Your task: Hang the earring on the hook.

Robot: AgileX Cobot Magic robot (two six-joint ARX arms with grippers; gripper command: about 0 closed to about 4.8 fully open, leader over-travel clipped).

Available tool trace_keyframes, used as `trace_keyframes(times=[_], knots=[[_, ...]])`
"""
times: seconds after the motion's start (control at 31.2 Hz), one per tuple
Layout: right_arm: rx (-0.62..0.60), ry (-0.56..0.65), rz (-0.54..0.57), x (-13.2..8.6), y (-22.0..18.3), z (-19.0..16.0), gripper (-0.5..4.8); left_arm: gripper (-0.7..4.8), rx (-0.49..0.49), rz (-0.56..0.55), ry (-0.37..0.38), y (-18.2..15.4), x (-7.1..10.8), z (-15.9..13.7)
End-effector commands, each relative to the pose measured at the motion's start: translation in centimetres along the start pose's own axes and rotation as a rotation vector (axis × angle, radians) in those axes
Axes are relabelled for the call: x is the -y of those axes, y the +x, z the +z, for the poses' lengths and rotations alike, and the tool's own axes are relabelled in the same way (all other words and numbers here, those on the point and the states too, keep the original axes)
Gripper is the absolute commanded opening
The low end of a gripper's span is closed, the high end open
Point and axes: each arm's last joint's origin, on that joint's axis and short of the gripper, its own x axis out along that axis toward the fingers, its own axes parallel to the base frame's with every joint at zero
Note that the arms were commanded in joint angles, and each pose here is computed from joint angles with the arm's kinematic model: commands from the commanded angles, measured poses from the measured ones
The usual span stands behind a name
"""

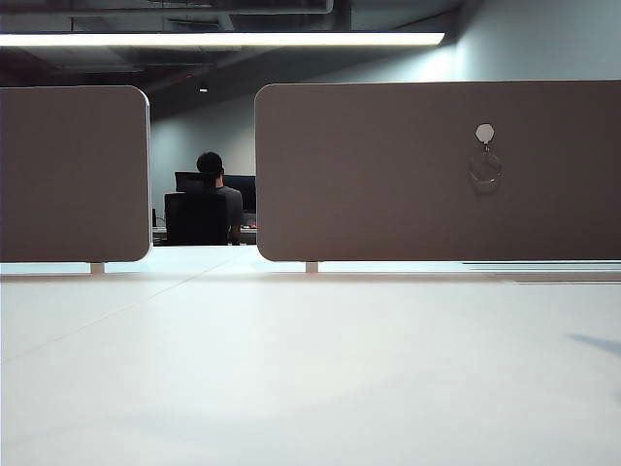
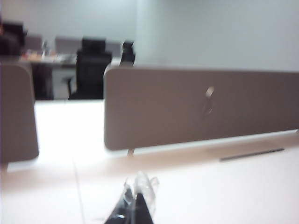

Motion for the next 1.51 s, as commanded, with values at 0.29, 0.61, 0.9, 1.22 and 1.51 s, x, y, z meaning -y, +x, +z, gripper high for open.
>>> trace_keyframes(times=[0.29,0.61,0.9,1.22,1.51], knots=[[-0.192,0.108,-0.029,-0.7,-1.6,-11.7,-0.06,-0.06,-0.084,0.022,-0.027,2.7,-0.9,-9.9],[-0.252,0.272,-0.031,-0.6,-2.1,-17.4,-0.06,-0.06,-0.183,0.161,-0.105,3.5,-1.7,-15.8],[-0.263,0.198,-0.12,-0.2,-2.4,-19.5,-0.06,-0.06,-0.219,0.242,-0.147,3.4,-2.1,-18.3],[-0.038,0.111,-0.308,0.5,-2.2,-17.5,-0.06,-0.06,-0.077,0.362,-0.138,3.6,-2.4,-17.1],[0.015,0.169,-0.219,1.1,-2.3,-16.9,-0.06,-0.06,-0.036,0.186,-0.08,3.8,-1.9,-16.5]])
